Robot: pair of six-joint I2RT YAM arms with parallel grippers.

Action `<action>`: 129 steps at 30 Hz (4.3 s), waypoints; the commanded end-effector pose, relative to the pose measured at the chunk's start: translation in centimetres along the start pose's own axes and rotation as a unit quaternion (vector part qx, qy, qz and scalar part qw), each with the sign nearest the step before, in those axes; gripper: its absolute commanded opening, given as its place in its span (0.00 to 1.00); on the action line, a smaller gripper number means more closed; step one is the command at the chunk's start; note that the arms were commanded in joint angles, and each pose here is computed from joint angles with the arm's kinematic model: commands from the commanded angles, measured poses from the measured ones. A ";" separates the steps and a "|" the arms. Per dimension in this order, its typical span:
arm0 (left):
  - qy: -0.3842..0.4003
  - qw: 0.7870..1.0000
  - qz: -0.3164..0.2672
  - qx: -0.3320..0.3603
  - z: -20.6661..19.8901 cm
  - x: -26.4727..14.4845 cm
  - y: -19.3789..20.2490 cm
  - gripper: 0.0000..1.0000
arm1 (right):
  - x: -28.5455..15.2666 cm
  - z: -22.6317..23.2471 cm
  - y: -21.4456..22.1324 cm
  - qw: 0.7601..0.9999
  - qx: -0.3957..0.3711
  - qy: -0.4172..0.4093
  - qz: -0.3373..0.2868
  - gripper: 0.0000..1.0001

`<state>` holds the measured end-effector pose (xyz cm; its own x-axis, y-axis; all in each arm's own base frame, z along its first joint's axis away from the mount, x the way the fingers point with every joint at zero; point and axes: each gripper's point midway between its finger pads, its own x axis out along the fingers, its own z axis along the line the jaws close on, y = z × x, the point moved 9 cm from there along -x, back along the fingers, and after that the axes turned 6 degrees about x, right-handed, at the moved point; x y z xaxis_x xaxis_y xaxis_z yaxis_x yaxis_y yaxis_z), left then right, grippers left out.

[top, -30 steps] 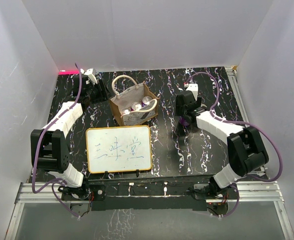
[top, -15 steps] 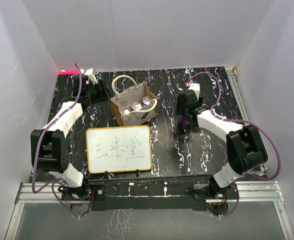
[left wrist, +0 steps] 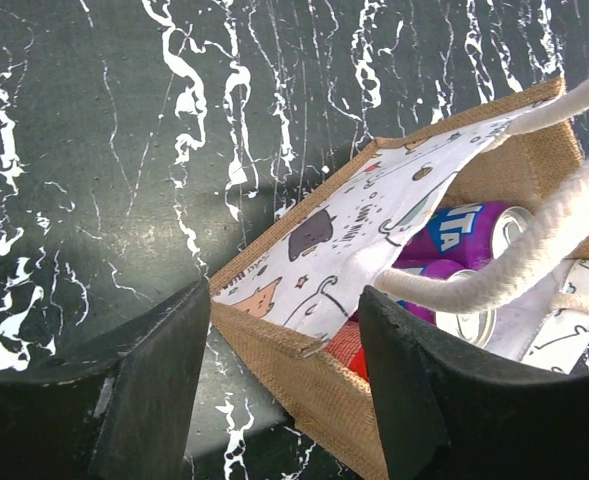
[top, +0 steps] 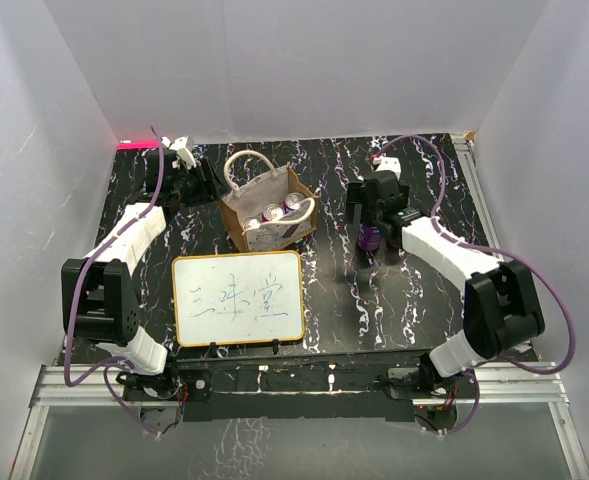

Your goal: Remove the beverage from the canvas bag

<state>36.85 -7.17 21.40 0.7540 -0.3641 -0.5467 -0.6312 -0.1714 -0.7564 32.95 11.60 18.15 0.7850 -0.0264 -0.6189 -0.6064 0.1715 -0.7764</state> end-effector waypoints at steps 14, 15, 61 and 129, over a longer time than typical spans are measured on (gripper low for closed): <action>0.098 0.993 -0.041 0.059 -3.8 -1.8 -0.6 0.78 | -8.2 2.2 -5.2 0.985 0.001 -0.174 -0.014 0.99; 0.099 0.992 -0.040 0.070 -4.2 -1.9 -0.5 0.78 | -8.4 2.7 -5.7 0.982 0.002 -0.190 -0.011 0.99; 0.094 0.990 0.015 0.103 -5.4 0.3 1.4 0.56 | 0.6 12.9 7.3 0.974 -0.074 -0.167 0.136 0.29; 0.107 0.989 0.024 0.097 -5.9 0.6 1.1 0.26 | -2.2 22.1 -1.6 0.983 0.104 -0.092 0.118 0.84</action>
<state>35.23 -12.43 20.73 0.6526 -0.5234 -0.5479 -0.6299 0.0271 -0.7762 34.83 32.34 22.17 0.6246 0.2478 -0.7406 -0.7792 0.2604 -0.5700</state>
